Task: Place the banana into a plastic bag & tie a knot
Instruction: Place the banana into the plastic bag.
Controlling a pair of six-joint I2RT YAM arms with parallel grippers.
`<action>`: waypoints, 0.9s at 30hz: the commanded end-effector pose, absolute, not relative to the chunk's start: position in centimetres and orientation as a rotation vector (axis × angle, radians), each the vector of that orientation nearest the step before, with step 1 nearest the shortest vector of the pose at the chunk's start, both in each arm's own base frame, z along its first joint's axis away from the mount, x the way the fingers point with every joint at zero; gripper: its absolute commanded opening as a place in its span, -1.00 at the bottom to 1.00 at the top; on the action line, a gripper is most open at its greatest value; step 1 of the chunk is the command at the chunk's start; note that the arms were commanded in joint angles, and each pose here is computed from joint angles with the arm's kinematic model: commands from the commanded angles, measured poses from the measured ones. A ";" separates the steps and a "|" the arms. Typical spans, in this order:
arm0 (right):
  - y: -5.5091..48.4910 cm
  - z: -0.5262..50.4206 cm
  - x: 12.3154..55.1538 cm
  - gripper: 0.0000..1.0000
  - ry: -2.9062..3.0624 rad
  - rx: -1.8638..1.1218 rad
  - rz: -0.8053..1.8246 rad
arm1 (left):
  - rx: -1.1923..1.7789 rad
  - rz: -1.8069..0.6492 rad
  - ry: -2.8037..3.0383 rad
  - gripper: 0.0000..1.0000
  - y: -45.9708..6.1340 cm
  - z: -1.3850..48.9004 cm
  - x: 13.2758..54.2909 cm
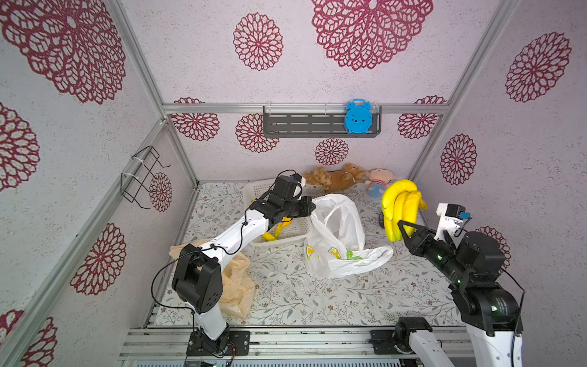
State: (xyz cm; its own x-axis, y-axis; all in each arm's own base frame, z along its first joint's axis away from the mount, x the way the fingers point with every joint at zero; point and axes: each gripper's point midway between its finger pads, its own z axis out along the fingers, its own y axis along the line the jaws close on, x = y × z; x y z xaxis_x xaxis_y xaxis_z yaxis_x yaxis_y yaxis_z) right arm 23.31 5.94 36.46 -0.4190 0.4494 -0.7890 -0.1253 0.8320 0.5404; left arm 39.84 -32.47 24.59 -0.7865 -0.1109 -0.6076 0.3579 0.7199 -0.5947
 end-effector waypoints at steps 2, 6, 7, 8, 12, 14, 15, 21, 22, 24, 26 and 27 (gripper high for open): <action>6.1 37.7 26.0 -1.00 1.859 0.202 0.643 | 0.214 -0.964 2.172 -1.00 -32.7 28.3 39.5; 11.1 37.8 24.7 -1.00 1.858 0.010 0.975 | 0.190 -0.921 2.176 -1.00 -32.3 28.1 40.6; 11.8 37.7 23.9 -1.00 1.862 -0.029 1.021 | 0.192 -0.923 2.175 -1.00 -32.4 28.1 40.9; 12.0 37.7 23.0 -1.00 1.861 -0.052 1.030 | 0.196 -0.924 2.176 -1.00 -32.7 28.1 41.0; 11.8 38.2 20.5 -1.00 1.841 -0.093 0.997 | 0.200 -0.935 2.179 -1.00 -33.2 27.9 41.5; 12.2 39.2 19.4 -1.00 1.800 -0.123 1.033 | 0.204 -0.944 2.182 -1.00 -33.5 27.8 41.6; 12.6 40.0 18.9 -1.00 1.768 -0.142 1.070 | 0.207 -0.949 2.184 -1.00 -33.7 27.7 41.6; 14.8 39.7 17.5 -1.00 1.776 -0.199 1.339 | 0.204 -0.943 2.194 -1.00 -33.9 27.4 42.1; 15.0 39.0 17.5 -1.00 1.807 -0.195 1.357 | 0.203 -0.941 2.191 -1.00 -33.9 27.6 42.2; 15.2 37.5 17.6 -1.00 1.864 -0.192 1.382 | 0.205 -0.944 2.185 -1.00 -34.0 27.8 42.2; 15.4 36.1 17.7 -1.00 1.918 -0.186 1.393 | 0.204 -0.948 2.179 -1.00 -34.1 28.0 42.4; 15.4 35.3 17.9 -1.00 1.950 -0.178 1.396 | 0.204 -0.952 2.176 -1.00 -34.1 28.0 42.4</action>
State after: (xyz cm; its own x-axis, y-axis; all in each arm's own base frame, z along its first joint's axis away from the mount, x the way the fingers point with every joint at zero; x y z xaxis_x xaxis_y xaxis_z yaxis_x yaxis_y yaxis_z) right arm 18.51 14.72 35.81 -0.6909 0.3373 -0.6395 -0.4833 0.4424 0.7555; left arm 42.08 -33.65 27.08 -0.7322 -0.1409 -0.6663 0.3857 0.7205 -0.5762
